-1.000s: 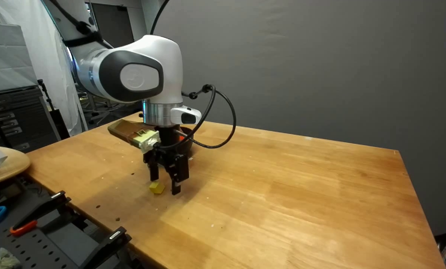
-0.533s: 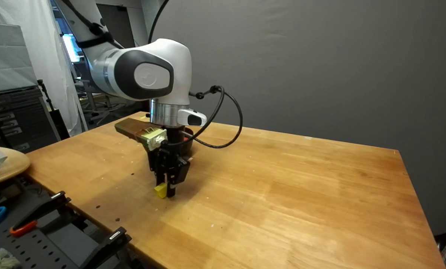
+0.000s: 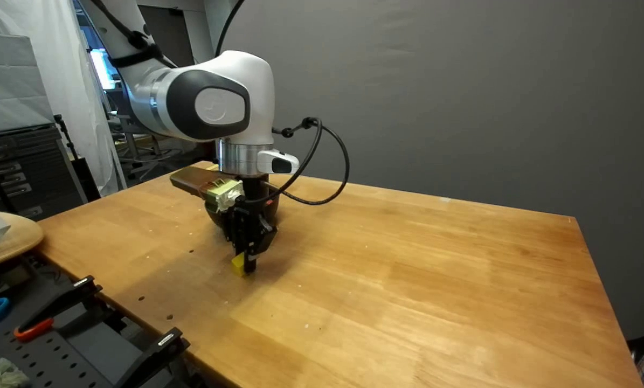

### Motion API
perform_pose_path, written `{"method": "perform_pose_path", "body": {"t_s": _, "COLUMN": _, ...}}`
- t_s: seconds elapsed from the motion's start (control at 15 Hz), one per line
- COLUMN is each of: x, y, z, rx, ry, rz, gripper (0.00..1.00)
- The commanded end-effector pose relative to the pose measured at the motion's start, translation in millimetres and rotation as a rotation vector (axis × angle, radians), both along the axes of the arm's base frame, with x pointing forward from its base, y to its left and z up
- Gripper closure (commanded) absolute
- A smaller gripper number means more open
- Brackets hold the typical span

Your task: Place all the blocks inside the black bowl

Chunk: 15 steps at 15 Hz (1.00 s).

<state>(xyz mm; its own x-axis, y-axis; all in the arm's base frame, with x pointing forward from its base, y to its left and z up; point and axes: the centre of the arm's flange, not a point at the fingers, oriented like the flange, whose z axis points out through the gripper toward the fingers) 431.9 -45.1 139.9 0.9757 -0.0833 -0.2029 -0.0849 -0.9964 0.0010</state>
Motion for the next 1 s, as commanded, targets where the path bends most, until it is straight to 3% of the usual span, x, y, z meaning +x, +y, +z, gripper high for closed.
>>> {"method": "perform_pose_path", "body": {"t_s": 0.0, "x": 20, "y": 28, "z": 28, "rx": 0.004, "ry": -0.201, "rz": -0.009, "gripper": 0.86}}
{"method": "perform_pose_path", "body": {"t_s": 0.2, "x": 41, "y": 55, "z": 53, "rx": -0.008, "ry": -0.37, "rz": 0.034, "gripper": 0.86}}
{"method": "perform_pose_path", "body": {"t_s": 0.33, "x": 53, "y": 68, "z": 67, "rx": -0.038, "ry": -0.439, "rz": 0.063, "gripper": 0.86}}
{"method": "perform_pose_path", "body": {"t_s": 0.6, "x": 63, "y": 78, "z": 100, "rx": -0.136, "ry": -0.519, "rz": 0.094, "gripper": 0.86}}
{"method": "perform_pose_path", "body": {"t_s": 0.93, "x": 74, "y": 96, "z": 120, "rx": -0.115, "ry": -0.583, "rz": 0.135, "gripper": 0.86}}
